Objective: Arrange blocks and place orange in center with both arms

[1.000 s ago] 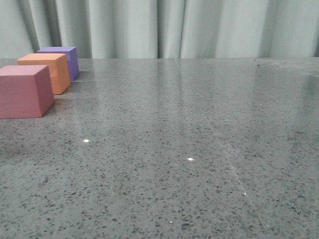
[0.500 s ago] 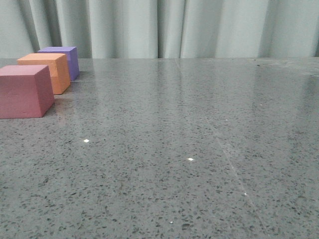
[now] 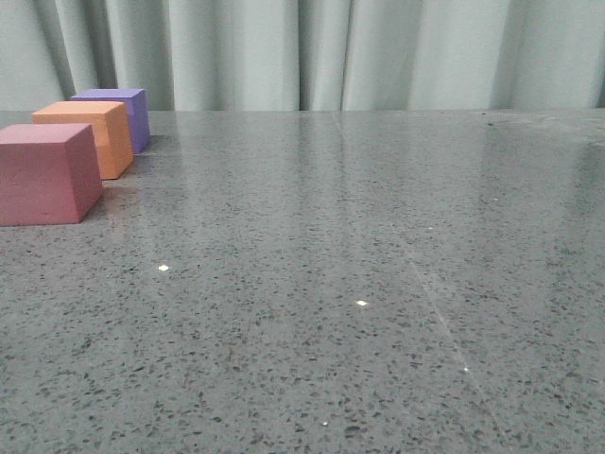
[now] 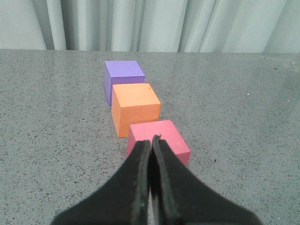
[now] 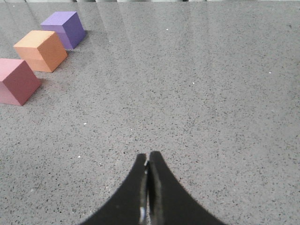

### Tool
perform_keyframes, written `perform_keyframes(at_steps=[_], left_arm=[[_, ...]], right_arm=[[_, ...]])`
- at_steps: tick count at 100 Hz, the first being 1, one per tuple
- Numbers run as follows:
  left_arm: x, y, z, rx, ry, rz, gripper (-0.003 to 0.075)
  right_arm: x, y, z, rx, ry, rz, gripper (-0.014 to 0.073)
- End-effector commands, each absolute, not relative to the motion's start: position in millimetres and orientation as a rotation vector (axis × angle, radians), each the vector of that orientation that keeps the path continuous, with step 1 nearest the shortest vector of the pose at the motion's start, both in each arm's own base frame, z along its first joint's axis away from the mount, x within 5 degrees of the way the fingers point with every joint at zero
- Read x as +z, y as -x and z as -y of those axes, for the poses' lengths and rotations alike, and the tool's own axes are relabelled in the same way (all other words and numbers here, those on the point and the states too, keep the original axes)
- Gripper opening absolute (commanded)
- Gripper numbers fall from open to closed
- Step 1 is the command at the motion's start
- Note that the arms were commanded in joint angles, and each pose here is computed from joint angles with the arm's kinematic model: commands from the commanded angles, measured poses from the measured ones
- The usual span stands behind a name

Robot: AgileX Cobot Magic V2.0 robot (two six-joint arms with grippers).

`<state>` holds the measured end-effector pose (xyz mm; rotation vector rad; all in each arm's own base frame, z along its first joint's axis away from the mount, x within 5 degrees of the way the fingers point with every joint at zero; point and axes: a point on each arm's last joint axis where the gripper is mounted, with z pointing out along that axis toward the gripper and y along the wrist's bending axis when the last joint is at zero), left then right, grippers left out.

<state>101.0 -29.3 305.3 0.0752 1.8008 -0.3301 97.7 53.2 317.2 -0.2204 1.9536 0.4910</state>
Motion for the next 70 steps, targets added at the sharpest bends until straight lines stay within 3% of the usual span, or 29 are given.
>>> perform_keyframes(at_steps=[1, 23, 50, 70], left_arm=[[322.2, -101.1, 31.7, -0.361, -0.096, -1.692, -0.0019], [315.6, -96.5, 28.7, -0.385, -0.049, -1.701, -0.0019], [297.5, -83.4, 12.2, -0.101, -0.128, -1.611, -0.0019], [270.1, -70.3, 2.8, -0.032, -0.03, -1.54, -0.0019]], right_arm=[[330.6, -98.9, -53.8, 0.502, 0.23, -1.859, -0.0121], [330.6, -98.9, -53.8, 0.502, 0.23, -1.859, -0.0121], [330.6, -98.9, -53.8, 0.502, 0.23, -1.859, -0.0121], [330.6, -98.9, -53.8, 0.502, 0.23, -1.859, -0.0121]])
